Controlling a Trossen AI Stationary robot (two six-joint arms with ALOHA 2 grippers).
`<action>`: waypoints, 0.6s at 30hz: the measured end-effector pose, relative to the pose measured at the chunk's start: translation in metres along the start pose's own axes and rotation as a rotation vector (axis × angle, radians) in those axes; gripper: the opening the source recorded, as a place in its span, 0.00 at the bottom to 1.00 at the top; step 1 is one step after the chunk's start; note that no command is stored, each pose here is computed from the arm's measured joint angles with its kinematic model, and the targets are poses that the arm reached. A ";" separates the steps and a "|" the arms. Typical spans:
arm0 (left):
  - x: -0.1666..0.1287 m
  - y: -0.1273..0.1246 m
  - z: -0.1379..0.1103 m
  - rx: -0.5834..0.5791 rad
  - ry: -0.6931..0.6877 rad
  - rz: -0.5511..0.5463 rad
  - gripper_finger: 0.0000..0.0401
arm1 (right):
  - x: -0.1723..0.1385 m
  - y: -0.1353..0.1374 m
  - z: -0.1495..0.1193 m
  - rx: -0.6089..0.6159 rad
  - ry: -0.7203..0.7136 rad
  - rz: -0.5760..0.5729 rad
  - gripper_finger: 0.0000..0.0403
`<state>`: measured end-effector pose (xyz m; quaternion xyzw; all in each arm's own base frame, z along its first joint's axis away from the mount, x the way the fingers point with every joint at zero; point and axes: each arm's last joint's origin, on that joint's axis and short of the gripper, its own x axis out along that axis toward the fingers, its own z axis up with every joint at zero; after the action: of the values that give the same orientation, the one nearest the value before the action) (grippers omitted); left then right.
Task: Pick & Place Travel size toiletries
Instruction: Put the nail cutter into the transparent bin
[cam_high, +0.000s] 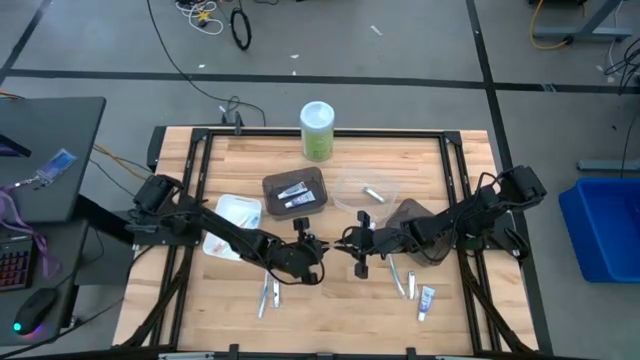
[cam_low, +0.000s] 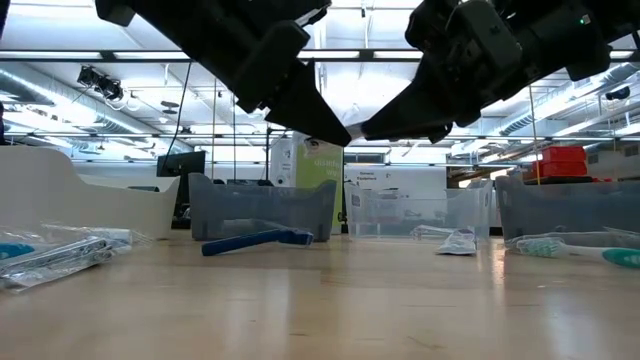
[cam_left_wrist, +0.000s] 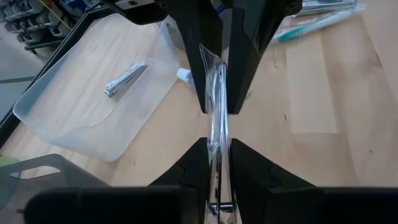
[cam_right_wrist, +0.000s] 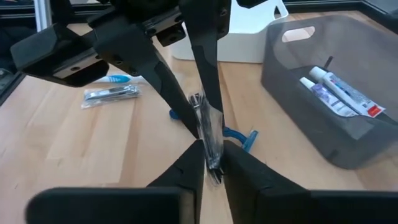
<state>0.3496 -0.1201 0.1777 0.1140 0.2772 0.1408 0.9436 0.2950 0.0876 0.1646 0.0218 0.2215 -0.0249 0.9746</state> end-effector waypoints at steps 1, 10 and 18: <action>0.000 0.000 0.000 0.000 0.001 -0.006 0.15 | 0.000 0.000 0.000 -0.003 0.001 -0.001 0.12; 0.000 0.000 0.000 -0.050 0.003 -0.017 0.16 | 0.000 0.001 -0.001 -0.008 0.008 0.020 0.10; 0.000 -0.001 0.000 -0.050 0.007 -0.060 0.16 | 0.000 0.001 -0.002 -0.010 0.024 0.021 0.09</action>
<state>0.3503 -0.1208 0.1774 0.0814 0.2801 0.1199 0.9490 0.2943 0.0882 0.1629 0.0196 0.2332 -0.0134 0.9721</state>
